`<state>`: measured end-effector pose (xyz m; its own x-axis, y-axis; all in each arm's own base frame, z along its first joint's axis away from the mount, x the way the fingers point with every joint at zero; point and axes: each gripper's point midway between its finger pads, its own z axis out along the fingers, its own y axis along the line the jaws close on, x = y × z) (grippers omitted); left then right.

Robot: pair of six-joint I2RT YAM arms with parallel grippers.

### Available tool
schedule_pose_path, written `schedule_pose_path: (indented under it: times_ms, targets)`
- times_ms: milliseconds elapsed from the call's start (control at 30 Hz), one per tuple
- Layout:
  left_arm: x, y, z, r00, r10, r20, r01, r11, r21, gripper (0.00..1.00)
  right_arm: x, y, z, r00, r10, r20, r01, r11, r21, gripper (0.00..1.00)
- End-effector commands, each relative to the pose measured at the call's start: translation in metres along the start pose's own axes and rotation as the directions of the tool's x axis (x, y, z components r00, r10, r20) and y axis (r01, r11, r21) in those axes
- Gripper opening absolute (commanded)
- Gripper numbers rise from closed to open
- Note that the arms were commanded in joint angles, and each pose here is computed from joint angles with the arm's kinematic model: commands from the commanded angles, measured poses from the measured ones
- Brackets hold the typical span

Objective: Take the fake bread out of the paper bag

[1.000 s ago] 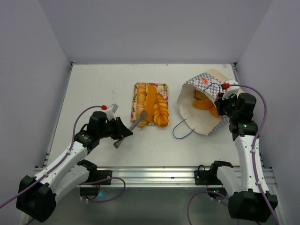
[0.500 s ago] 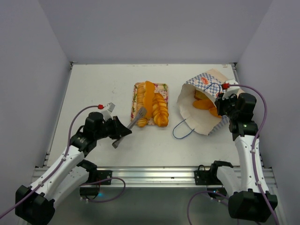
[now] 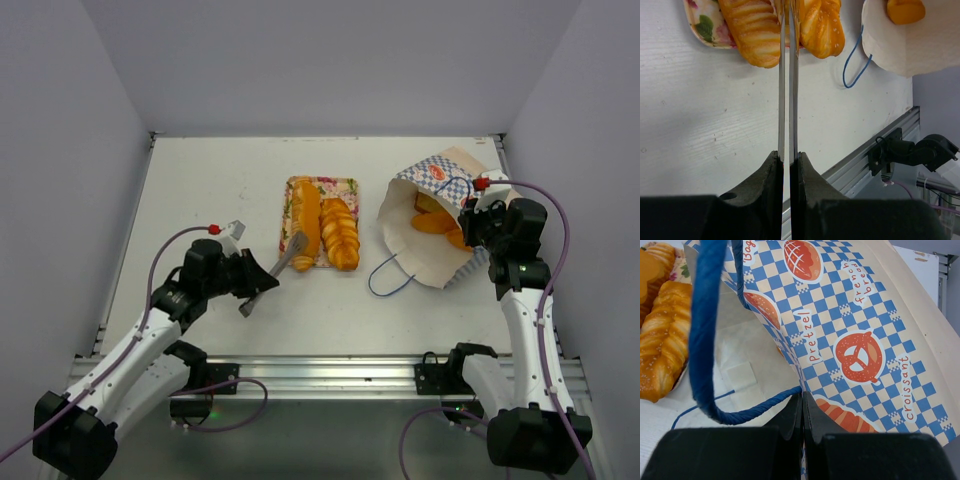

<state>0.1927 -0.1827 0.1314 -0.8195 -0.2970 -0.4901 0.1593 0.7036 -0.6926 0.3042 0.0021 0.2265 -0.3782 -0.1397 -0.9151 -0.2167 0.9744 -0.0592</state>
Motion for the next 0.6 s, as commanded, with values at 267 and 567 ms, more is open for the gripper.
schedule_pose_path:
  times_ms: [267, 567]
  targets:
    - [-0.0078, -0.0009, 0.0089, 1.0, 0.027, 0.011, -0.027, 0.999, 0.017, 0.28, -0.0171, -0.0052, -0.0033, 0.998, -0.015, 0.064, 0.014, 1.0, 0.021, 0.0]
    - [-0.0045, -0.0028, 0.007, 1.0, 0.025, -0.002, -0.025, 0.999, 0.028, 0.4, -0.0165, -0.0044, -0.003, 0.998, -0.015, 0.063, 0.014, 1.0, 0.018, 0.0]
